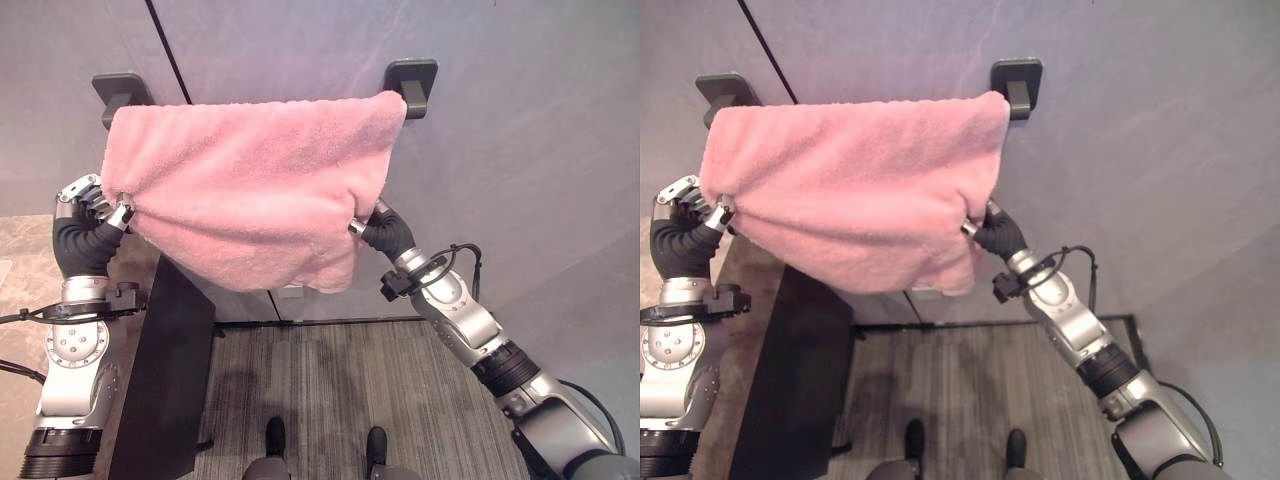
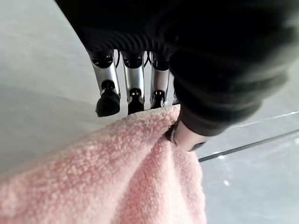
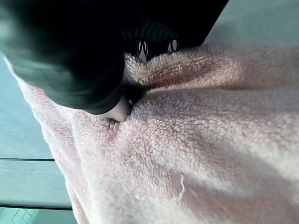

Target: Put brush and paste in cup on sink, flatten towel.

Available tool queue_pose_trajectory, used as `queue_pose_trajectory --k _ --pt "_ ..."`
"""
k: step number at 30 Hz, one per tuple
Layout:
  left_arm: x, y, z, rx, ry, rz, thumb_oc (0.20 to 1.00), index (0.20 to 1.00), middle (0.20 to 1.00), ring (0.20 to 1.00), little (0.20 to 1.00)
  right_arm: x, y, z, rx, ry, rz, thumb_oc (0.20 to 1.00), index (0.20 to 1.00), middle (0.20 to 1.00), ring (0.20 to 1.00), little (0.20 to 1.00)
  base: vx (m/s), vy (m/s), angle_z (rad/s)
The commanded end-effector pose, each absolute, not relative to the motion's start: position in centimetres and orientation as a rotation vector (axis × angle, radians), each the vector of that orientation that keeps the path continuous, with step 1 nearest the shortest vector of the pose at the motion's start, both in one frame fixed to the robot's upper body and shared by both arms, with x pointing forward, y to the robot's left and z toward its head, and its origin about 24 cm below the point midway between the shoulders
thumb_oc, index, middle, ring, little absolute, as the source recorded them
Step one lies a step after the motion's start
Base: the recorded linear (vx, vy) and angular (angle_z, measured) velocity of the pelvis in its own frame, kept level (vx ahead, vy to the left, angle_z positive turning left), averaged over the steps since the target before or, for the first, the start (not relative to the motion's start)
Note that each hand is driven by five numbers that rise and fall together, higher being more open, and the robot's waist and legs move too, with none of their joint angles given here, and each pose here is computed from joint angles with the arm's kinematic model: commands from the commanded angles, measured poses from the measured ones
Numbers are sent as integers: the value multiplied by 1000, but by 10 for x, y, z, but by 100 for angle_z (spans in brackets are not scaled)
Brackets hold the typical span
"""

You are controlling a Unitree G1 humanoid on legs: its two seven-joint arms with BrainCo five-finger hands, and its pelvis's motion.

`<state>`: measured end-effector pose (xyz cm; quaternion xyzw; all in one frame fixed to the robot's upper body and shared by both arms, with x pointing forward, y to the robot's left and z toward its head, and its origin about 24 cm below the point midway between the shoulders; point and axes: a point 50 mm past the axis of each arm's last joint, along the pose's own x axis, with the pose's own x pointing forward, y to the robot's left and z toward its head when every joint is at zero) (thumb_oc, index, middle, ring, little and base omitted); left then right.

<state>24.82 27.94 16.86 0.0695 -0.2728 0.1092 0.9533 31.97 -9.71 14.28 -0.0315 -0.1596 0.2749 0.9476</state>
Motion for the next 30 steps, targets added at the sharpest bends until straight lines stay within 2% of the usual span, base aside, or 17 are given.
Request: queue_pose_trajectory --k 1,6,7,8,9,10,11,22,30 --pt "253 280 178 153 -597 204 200 200 200 200 200 321 -80 163 10 -410 610 200 200 200 200 200 0 0 0" --pt "257 277 177 149 -589 194 200 200 200 200 200 321 -77 163 0 -409 623 216 216 216 216 216 0 0 0" --pt "257 276 177 165 -585 182 363 363 363 363 363 321 -77 162 -6 -404 627 526 526 526 526 526 0 0 0" --pt "257 276 177 165 -585 182 363 363 363 363 363 321 -77 162 -6 -404 627 576 576 576 576 576 0 0 0" --pt "257 276 177 176 -584 178 580 580 580 580 580 321 -77 161 -9 -400 627 937 937 937 937 937 0 0 0" --pt "258 275 178 188 -582 174 780 780 780 780 780 321 -78 159 -12 -395 625 1000 1000 1000 1000 1000 0 0 0" --pt "258 275 178 194 -582 171 1000 1000 1000 1000 1000 321 -78 158 -14 -393 621 1000 1000 1000 1000 1000 0 0 0" --pt "260 273 166 249 -502 142 1000 1000 1000 1000 1000 322 -87 146 -52 -344 594 1000 1000 1000 1000 1000 0 0 0" --pt "259 280 136 264 -359 156 1000 1000 1000 1000 1000 322 -99 131 -94 -287 549 1000 1000 1000 1000 1000 3 -2 -1"
